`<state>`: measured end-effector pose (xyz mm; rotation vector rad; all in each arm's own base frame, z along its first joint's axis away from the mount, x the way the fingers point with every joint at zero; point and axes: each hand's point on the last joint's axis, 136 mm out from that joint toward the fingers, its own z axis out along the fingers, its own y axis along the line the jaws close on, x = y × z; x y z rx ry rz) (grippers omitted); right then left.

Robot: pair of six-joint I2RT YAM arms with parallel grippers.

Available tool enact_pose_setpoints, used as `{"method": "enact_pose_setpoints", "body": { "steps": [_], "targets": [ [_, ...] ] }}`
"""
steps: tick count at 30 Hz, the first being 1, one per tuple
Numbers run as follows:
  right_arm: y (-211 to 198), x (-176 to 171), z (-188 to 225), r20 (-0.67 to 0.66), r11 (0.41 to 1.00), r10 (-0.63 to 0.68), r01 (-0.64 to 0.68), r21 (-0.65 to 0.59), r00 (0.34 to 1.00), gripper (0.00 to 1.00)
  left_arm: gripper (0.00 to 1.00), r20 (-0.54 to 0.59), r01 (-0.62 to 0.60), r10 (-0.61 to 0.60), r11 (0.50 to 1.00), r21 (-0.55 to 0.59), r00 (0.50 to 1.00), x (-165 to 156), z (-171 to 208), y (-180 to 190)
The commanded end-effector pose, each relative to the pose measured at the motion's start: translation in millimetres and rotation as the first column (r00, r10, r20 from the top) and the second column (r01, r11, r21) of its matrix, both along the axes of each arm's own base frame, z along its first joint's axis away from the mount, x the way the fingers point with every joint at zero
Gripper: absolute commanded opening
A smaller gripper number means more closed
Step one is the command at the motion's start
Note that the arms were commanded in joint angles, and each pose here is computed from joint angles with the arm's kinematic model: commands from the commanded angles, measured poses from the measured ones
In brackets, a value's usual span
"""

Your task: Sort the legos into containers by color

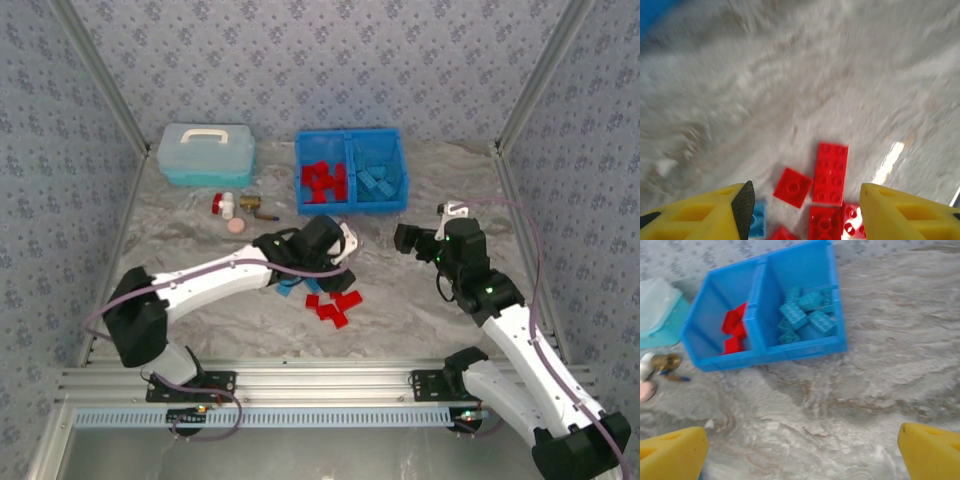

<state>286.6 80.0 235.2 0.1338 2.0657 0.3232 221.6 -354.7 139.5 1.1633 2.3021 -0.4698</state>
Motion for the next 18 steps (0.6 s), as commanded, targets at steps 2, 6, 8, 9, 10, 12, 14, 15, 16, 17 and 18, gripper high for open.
{"method": "enact_pose_setpoints", "body": {
  "steps": [2,6,8,9,10,12,14,15,16,17,18],
  "targets": [
    [-19,-2,-8,-0.022,0.992,-0.098,0.099,0.072,0.995,1.0,0.59,-0.065,0.028,-0.028,1.0,0.01,0.998,-9,-22,-15],
    [-24,-10,-11,-0.032,0.99,-0.107,0.11,0.09,0.994,1.0,0.59,-0.127,0.064,-0.06,0.997,0.031,0.99,-12,-40,-31],
    [-28,-14,-11,-0.032,0.989,-0.118,0.12,0.087,0.993,1.0,0.6,-0.122,0.055,-0.046,0.996,0.07,0.991,-9,-54,-31],
    [-30,-15,-11,-0.029,0.988,-0.124,0.126,0.088,0.992,1.0,0.6,-0.114,0.047,-0.037,0.995,0.091,0.993,-8,-59,-29],
    [-32,-17,-11,-0.027,0.988,-0.129,0.131,0.088,0.991,1.0,0.6,-0.106,0.042,-0.03,0.993,0.109,0.994,-6,-64,-29],
    [-34,-19,-14,-0.026,0.986,-0.137,0.139,0.093,0.99,1.0,0.6,-0.108,0.05,-0.036,0.99,0.128,0.994,-8,-71,-30],
    [-34,-19,-16,-0.028,0.985,-0.141,0.143,0.1,0.99,1.0,0.6,-0.112,0.069,-0.052,0.986,0.15,0.992,-11,-78,-33],
    [-34,-19,-16,-0.027,0.984,-0.14,0.142,0.103,0.99,1.0,0.6,-0.111,0.077,-0.059,0.984,0.16,0.992,-13,-81,-34],
    [-34,-19,-17,-0.03,0.984,-0.137,0.14,0.106,0.99,1.0,0.6,-0.107,0.082,-0.065,0.982,0.171,0.992,-14,-84,-35],
    [-34,-19,-16,-0.029,0.984,-0.139,0.141,0.111,0.99,1.0,0.6,-0.105,0.091,-0.073,0.979,0.18,0.992,-16,-87,-35],
    [-34,-18,-15,-0.028,0.983,-0.141,0.143,0.116,0.99,1.0,0.6,-0.101,0.095,-0.077,0.978,0.184,0.992,-16,-89,-36]
  ]
}}
